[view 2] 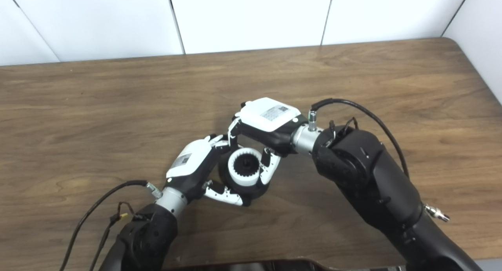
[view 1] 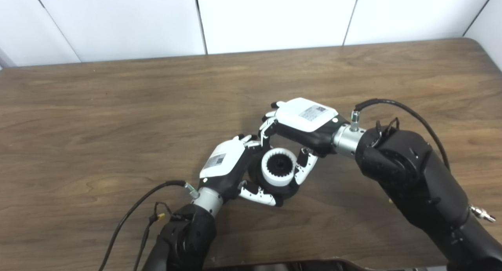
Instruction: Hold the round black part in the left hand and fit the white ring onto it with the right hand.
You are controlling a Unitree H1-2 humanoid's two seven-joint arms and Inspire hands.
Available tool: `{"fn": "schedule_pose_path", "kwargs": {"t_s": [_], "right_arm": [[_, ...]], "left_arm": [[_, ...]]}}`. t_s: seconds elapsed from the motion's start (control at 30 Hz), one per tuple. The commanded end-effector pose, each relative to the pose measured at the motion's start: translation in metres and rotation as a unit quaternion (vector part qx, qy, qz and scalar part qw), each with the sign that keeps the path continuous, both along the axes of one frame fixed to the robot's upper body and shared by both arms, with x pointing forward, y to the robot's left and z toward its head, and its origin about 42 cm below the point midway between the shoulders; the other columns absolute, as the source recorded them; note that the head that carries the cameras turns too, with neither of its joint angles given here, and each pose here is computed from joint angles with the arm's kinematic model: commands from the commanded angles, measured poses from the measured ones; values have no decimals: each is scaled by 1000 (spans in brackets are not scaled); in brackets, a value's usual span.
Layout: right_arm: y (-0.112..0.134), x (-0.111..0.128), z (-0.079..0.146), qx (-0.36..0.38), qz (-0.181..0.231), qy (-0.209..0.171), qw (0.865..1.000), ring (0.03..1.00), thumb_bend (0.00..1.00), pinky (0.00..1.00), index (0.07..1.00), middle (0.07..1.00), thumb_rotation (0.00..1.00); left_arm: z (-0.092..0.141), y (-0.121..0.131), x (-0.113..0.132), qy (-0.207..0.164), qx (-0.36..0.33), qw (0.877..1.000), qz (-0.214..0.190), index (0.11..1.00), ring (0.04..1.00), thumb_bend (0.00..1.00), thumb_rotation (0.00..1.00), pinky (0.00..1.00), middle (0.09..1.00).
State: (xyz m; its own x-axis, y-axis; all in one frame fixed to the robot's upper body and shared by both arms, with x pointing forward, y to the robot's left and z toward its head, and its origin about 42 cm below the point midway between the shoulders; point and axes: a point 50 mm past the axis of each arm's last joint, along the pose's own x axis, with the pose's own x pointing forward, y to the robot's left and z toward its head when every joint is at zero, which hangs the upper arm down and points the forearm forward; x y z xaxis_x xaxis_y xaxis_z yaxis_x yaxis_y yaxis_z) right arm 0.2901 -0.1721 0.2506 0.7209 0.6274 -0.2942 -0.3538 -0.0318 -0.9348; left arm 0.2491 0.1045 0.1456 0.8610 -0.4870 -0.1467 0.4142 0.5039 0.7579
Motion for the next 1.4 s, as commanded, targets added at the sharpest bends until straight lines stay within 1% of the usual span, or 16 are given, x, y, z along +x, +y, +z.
{"fn": "schedule_pose_path", "kwargs": {"t_s": [0.0,0.03,0.13,0.27,0.43,0.57,0.73,1.0,1.17,1.2,1.23,1.3,1.37], "right_arm": [[-2,5,12,-6,-2,-17,1000,913,950,1000,680,825,350],[-3,6,12,-6,-4,-17,1000,917,981,1000,708,839,390],[-6,8,15,4,-12,-23,1000,931,1000,1000,743,861,433],[-9,11,32,24,-17,-37,999,938,1000,1000,756,872,447],[-11,12,59,52,-14,-61,997,928,1000,1000,744,862,463],[-13,14,71,67,-18,-69,995,932,1000,1000,735,860,456],[-14,17,79,76,-24,-70,994,944,1000,1000,723,857,442],[-15,18,81,73,-30,-66,995,945,1000,1000,715,859,426],[-14,19,85,75,-32,-68,994,950,1000,1000,700,862,430],[-14,20,85,75,-32,-69,994,950,1000,1000,699,861,430],[-14,20,85,74,-33,-70,994,950,1000,1000,700,862,435],[-13,21,86,72,-33,-70,994,948,1000,1000,701,863,438],[-13,21,87,72,-33,-69,994,949,1000,1000,698,865,440]], "left_arm": [[4,-7,1,1,-4,1000,-10,480,947,524,53,1000,812],[4,-7,1,1,-4,1000,-10,480,945,524,52,1000,811],[4,-6,0,2,-3,1000,-9,480,944,524,52,1000,812],[3,-5,0,1,-2,1000,-10,480,945,524,52,1000,811],[2,-5,1,-1,5,1000,-11,480,947,524,53,1000,813],[2,-5,1,1,4,1000,-10,480,950,524,52,1000,811],[2,-4,0,0,3,1000,-10,480,950,524,52,1000,810],[1,-3,1,3,10,1000,-10,480,940,525,53,1000,795],[5,-3,2,6,43,999,-14,492,948,523,74,1000,820],[5,-3,3,6,51,999,-15,554,948,717,148,1000,824],[6,-3,3,6,59,998,-15,599,949,828,197,1000,828],[7,-4,4,7,72,997,-16,688,951,961,264,1000,837],[7,-4,4,8,83,996,-17,738,955,993,290,1000,848]]}}
